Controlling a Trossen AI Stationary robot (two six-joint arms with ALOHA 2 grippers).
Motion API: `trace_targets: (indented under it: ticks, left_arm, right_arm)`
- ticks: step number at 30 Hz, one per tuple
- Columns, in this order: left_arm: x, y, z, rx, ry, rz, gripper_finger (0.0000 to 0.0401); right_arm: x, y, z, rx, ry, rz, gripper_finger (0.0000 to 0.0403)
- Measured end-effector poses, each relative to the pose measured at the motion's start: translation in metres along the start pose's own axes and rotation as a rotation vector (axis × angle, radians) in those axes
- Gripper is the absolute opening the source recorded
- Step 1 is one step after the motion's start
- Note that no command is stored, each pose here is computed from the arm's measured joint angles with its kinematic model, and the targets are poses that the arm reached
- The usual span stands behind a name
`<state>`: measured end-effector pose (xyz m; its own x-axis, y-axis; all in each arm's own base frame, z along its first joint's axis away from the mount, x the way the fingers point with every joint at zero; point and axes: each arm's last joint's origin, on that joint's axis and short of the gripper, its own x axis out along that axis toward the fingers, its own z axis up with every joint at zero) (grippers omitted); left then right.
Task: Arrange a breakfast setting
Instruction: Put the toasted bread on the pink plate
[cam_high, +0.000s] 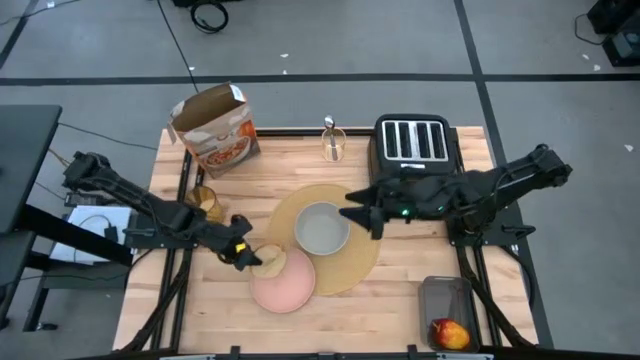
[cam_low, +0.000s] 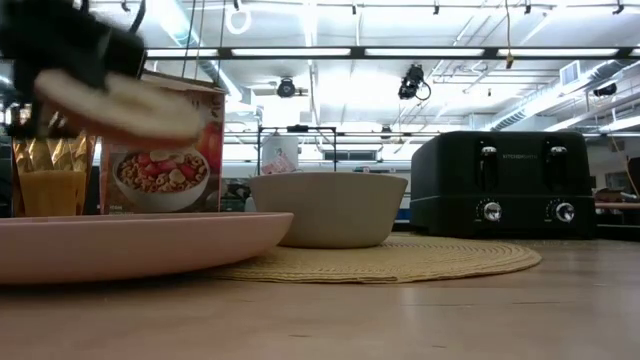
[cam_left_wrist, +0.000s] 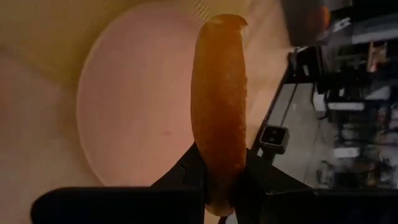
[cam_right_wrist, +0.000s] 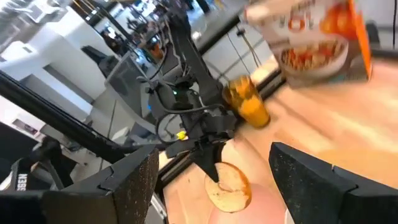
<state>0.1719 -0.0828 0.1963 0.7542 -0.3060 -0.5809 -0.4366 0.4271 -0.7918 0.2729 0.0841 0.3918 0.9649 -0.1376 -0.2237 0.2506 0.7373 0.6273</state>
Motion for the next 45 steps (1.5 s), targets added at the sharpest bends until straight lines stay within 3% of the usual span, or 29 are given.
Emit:
trace_targets:
  ticks: [8,13,15,27,32,40,45]
  left_arm:
    - [0.016,0.017,-0.017,-0.018,-0.075,0.122,0.0049]
    - [0.032,0.002,-0.016,-0.014,-0.142,-0.013,0.0048]
    - [0.039,0.005,-0.021,-0.016,-0.124,0.024,0.0048]
    - [0.062,0.010,-0.052,-0.049,-0.097,0.082,0.0048]
    - [0.066,0.011,-0.053,-0.049,-0.098,0.076,0.0085]
    - [0.066,0.004,-0.052,0.013,-0.107,0.018,0.0104]
    - [0.067,0.005,-0.049,0.034,-0.116,0.025,0.0148]
  right_arm:
    - [0.036,0.000,-0.042,0.079,0.099,-0.067,0.0309]
    - [0.057,0.002,-0.064,0.087,0.131,-0.060,0.0309]
    - [0.062,0.001,-0.069,0.090,0.148,-0.058,0.0309]
    - [0.066,0.002,-0.075,0.064,0.183,-0.035,0.0309]
    - [0.067,0.001,-0.074,0.065,0.181,-0.036,0.0309]
    - [0.060,0.006,-0.066,0.003,0.203,0.040,0.0309]
    - [0.052,0.008,-0.057,-0.002,0.192,0.069,0.0309]
